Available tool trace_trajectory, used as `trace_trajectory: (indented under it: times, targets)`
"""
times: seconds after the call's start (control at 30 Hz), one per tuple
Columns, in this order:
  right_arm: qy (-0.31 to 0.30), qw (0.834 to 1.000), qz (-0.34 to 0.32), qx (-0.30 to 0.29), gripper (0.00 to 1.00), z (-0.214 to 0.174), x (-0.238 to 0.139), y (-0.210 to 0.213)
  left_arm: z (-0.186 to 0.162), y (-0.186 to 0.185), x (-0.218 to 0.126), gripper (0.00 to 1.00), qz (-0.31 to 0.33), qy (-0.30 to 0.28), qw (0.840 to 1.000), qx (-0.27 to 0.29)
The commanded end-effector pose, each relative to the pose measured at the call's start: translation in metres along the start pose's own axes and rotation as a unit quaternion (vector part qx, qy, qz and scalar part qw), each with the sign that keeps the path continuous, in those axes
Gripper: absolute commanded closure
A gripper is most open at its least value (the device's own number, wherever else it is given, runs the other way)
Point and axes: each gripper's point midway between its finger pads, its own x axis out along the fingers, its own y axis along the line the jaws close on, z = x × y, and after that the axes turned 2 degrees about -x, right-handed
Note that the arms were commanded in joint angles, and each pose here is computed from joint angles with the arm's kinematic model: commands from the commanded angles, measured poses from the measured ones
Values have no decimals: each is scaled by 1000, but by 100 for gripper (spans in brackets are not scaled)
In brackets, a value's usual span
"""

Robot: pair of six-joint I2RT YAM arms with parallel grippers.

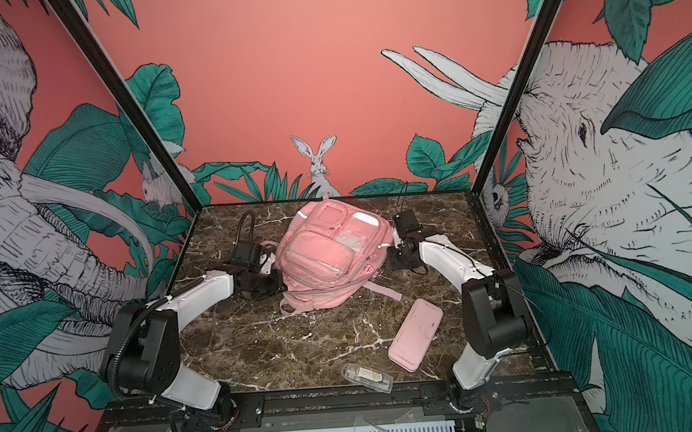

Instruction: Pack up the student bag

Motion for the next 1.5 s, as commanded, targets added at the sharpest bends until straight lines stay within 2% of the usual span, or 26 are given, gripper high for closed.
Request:
trace_trajectory:
  times: [0.0, 0.13, 0.23, 0.33, 0.43, 0.5, 0.73, 1.03, 1.3, 1.4, 1.47]
  targets:
    - [-20, 999, 23, -11, 57, 20, -1, 20, 22, 6, -9, 100, 35, -30, 999, 24]
    - [-32, 997, 56, -33, 57, 41, 5, 50, 25, 11, -8, 100, 53, -31, 998, 30]
    - [-41, 994, 101, -32, 56, 55, 12, 72, 30, 18, -7, 94, 64, -44, 997, 25]
    - [-43, 993, 104, -37, 53, 66, 20, 76, 37, 19, -8, 86, 65, -53, 996, 24]
    - [-36, 993, 105, -47, 45, 72, 28, 78, 41, 21, -7, 67, 69, -59, 996, 24]
    - [-26, 993, 102, -52, 44, 71, 35, 77, 44, 23, -6, 60, 64, -61, 996, 19]
    - [12, 993, 103, -61, 45, 45, 56, 74, 59, 33, -1, 57, 59, -70, 996, -6]
    - [44, 989, 124, -74, 44, 17, 69, 78, 82, 28, 17, 57, 44, -74, 996, -21]
    - [63, 974, 183, -114, 47, -9, 50, 109, 113, 28, 37, 57, 35, -80, 995, -42]
    - [51, 977, 171, -118, 47, -10, 42, 107, 123, 27, 42, 57, 29, -80, 995, -46]
    - [46, 983, 134, -118, 47, -13, 43, 93, 128, 22, 43, 57, 21, -81, 995, -46]
